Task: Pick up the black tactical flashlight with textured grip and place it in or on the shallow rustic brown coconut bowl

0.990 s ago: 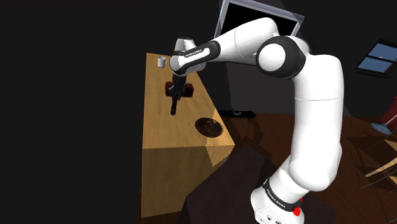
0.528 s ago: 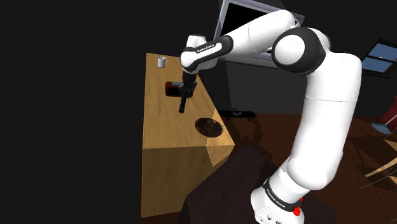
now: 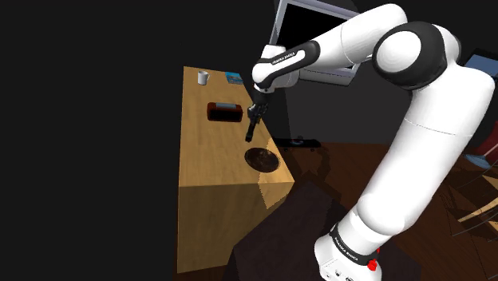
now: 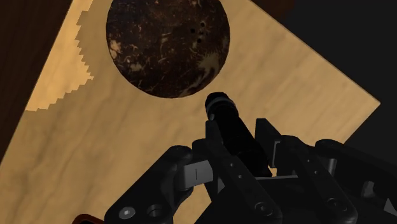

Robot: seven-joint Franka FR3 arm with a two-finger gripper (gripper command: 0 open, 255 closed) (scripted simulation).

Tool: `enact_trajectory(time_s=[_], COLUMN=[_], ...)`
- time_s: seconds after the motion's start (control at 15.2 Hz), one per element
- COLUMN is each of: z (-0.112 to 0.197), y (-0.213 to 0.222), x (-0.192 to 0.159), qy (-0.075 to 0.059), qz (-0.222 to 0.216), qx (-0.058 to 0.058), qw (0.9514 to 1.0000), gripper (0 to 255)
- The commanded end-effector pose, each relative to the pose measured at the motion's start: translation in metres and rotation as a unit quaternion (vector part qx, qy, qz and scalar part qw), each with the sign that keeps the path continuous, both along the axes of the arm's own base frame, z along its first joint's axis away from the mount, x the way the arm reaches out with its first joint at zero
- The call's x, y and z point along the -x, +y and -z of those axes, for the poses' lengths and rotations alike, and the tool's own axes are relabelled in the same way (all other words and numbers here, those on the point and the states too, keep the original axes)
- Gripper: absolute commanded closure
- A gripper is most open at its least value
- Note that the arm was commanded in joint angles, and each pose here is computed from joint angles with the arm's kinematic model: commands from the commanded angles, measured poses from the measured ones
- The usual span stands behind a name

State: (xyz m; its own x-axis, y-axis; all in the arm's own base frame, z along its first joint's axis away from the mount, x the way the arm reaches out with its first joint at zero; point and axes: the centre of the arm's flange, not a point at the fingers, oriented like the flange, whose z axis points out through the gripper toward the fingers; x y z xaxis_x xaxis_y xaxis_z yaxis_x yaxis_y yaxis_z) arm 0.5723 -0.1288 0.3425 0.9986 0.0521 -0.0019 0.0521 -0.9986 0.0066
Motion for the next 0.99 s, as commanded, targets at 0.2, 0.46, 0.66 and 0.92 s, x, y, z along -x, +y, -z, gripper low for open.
enact_trajectory(time_s=[0.2, 0.46, 0.66, 0.92], z=[-0.010, -0.011, 0.005, 0.026], y=[-0.043, -0.067, -0.067, -0.067], x=[0.048, 0.073, 0.073, 0.073], qy=[0.000, 0.000, 0.000, 0.000], qz=[-0.001, -0.001, -0.001, -0.001], qx=[0.000, 0.000, 0.000, 0.000], qw=[1.0000, 1.0000, 1.0000, 1.0000], gripper=[255, 255, 255, 255])
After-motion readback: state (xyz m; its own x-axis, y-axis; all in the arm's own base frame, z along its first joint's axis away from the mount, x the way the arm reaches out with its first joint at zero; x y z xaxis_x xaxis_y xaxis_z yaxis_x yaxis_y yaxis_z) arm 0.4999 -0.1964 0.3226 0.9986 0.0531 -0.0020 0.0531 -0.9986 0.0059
